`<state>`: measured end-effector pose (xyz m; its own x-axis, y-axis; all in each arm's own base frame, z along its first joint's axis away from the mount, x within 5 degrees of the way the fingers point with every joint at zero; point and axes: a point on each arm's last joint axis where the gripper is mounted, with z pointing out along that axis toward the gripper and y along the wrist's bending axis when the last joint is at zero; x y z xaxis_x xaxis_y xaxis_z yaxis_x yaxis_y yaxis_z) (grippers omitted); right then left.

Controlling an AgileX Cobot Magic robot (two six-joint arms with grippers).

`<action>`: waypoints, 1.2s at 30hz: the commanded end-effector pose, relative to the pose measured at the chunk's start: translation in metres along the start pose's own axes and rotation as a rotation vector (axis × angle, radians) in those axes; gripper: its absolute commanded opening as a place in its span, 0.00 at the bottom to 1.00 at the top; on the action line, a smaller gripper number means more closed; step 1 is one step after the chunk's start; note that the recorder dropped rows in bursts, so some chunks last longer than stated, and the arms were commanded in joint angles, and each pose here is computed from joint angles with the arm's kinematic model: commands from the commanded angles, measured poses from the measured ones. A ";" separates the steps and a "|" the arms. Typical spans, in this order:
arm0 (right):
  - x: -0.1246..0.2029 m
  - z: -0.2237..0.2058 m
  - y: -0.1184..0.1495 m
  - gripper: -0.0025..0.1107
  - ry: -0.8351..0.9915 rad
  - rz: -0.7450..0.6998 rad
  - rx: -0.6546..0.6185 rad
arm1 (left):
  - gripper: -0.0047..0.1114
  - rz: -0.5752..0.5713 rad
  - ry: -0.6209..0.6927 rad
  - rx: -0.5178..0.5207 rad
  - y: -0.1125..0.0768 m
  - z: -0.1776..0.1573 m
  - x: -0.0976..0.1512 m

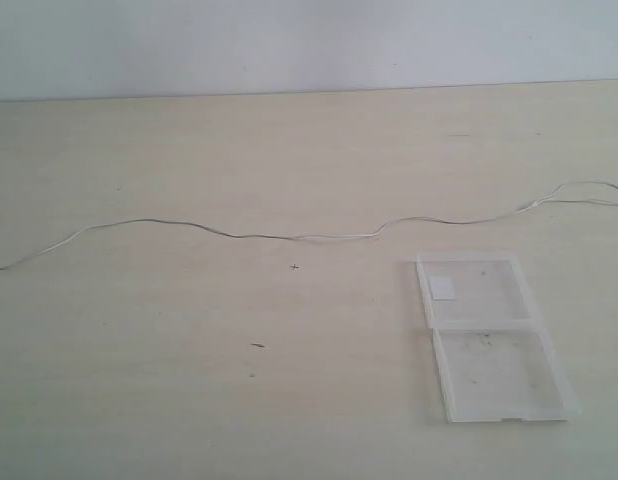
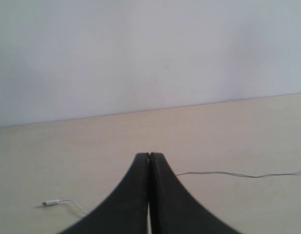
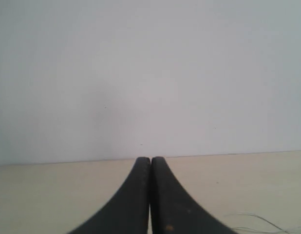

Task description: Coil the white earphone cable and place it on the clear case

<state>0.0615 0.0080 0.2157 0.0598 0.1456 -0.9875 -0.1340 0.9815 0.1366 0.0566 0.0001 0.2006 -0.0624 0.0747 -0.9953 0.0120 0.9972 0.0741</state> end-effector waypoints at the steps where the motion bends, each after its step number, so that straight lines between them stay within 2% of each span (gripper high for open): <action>1: -0.005 0.000 0.001 0.02 -0.063 0.128 -0.015 | 0.04 -0.007 -0.007 0.001 0.000 0.000 0.000; 5: -0.022 -0.003 0.004 0.02 -0.242 0.437 -0.098 | 0.04 -0.008 -0.007 0.001 0.000 0.000 0.000; 9: -0.045 -0.013 0.008 0.02 -0.507 0.460 -0.212 | 0.04 -0.008 -0.007 0.001 0.000 0.000 0.000; 11: -0.062 -0.013 0.012 0.02 -0.539 0.435 -0.246 | 0.04 -0.008 -0.007 0.001 0.000 0.000 0.000; 15: -0.126 0.011 0.037 0.02 -0.491 0.253 -0.373 | 0.04 -0.008 -0.007 0.001 0.000 0.000 0.000; 16: -0.149 0.035 0.042 0.02 -0.429 0.173 -0.362 | 0.04 -0.008 -0.007 0.001 0.000 0.000 0.000; 18: -0.183 0.081 0.044 0.02 -0.294 0.042 -0.270 | 0.04 -0.008 -0.007 0.001 0.000 0.000 0.000; 21: -0.199 0.146 0.036 0.02 -0.085 -0.139 -0.120 | 0.04 -0.008 -0.007 0.001 0.000 0.000 0.000; 22: -0.197 0.176 0.036 0.02 -0.030 -0.234 -0.107 | 0.04 -0.008 -0.007 0.001 0.000 0.000 0.000; 23: -0.196 0.187 0.036 0.02 -0.013 -0.299 -0.115 | 0.04 -0.008 -0.007 0.001 0.000 0.000 0.000; 24: -0.192 0.207 0.039 0.02 0.011 -0.454 -0.157 | 0.04 -0.008 -0.007 0.001 0.000 0.000 0.000; 25: -0.189 0.218 0.041 0.02 0.026 -0.544 -0.188 | 0.04 -0.008 -0.007 0.001 0.000 0.000 0.000; 26: -0.182 0.236 0.038 0.02 0.063 -0.654 -0.181 | 0.04 -0.008 -0.007 0.001 0.000 0.000 0.000; 27: -0.175 0.254 0.031 0.02 0.104 -0.722 -0.120 | 0.04 -0.008 -0.007 0.001 0.000 0.000 0.000; 29: -0.160 0.280 0.014 0.02 0.182 -0.774 0.020 | 0.04 -0.008 -0.007 0.001 0.000 0.000 0.000; 31: -0.134 0.303 0.004 0.02 0.274 -0.904 0.054 | 0.04 -0.008 -0.007 0.001 0.000 0.000 0.000; 34: -0.110 0.328 -0.009 0.02 0.367 -0.928 0.136 | 0.04 -0.008 -0.007 0.001 0.000 0.000 0.000; 36: -0.100 0.339 -0.017 0.02 0.430 -1.015 0.187 | 0.04 -0.008 -0.007 0.001 0.000 0.000 0.000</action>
<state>0.3795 0.0255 0.3487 -0.2129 -0.7163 -0.6645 -0.0918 0.6918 -0.7163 0.0566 0.0001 0.2006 -0.0624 0.0747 -0.9953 0.0120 0.9972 0.0741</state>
